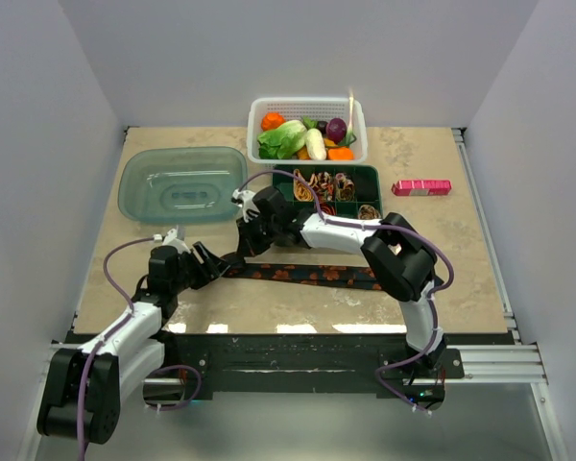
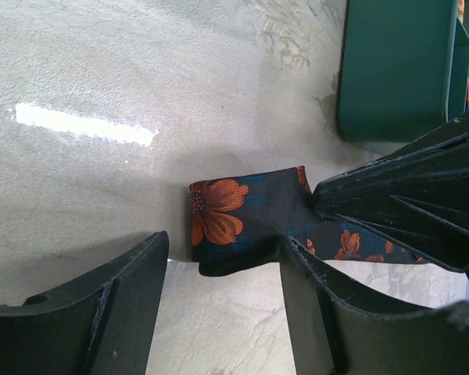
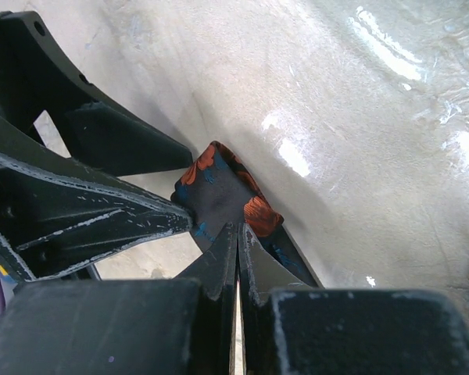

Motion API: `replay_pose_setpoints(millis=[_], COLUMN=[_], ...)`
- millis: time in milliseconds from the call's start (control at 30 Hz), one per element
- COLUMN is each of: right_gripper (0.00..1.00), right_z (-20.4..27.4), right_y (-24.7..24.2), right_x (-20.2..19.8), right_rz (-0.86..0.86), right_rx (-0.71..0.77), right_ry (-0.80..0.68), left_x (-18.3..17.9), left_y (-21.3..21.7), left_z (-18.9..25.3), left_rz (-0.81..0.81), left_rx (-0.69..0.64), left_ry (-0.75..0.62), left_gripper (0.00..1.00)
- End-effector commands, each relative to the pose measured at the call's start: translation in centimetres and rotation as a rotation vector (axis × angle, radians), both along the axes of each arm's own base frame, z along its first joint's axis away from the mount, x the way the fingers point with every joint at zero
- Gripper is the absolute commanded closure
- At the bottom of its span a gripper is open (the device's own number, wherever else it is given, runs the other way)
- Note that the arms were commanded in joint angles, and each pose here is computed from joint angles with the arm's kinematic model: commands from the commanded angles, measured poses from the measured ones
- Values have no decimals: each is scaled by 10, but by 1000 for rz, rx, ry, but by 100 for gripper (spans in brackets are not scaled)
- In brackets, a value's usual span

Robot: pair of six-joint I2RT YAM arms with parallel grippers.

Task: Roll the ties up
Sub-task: Roll the tie at the center of the board.

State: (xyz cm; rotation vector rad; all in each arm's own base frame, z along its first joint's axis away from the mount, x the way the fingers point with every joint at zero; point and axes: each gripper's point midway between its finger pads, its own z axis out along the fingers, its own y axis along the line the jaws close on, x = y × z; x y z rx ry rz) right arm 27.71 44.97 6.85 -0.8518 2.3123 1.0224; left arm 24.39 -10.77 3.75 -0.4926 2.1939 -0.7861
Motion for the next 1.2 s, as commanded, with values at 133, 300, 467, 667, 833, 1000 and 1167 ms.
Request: replay_pose_setpoints(millis=[133, 300, 467, 667, 833, 1000, 1167], right_gripper=[100, 100, 100, 100, 100, 100, 100], right_z=[2, -10, -11, -25, -32, -36, -37], right_y=[-1, -5, -8, -10, -7, -10, -12], right_x=[-9, -12, -14, -19, -24, -28, -29], right_rz=[11, 6, -1, -8, -4, -10, -19], right_rx=[4, -16, -19, -34, -28, -39, -40], right_ry=[-24, -5, -8, 15, 29, 37, 40], left_x=[3, 2, 3, 2, 0, -5, -5], left_y=[-1, -3, -6, -9, -13, -18, -25], left_z=[2, -3, -3, -7, -9, -15, -8], left_rz=[-14, -14, -15, -23, -33, -45, -68], left_rx=[-7, -21, -40, -60, -85, -123, -179], left_ry=[-34, -14, -18, 7, 8, 23, -10], left_gripper=[32, 30, 29, 34, 38, 44, 57])
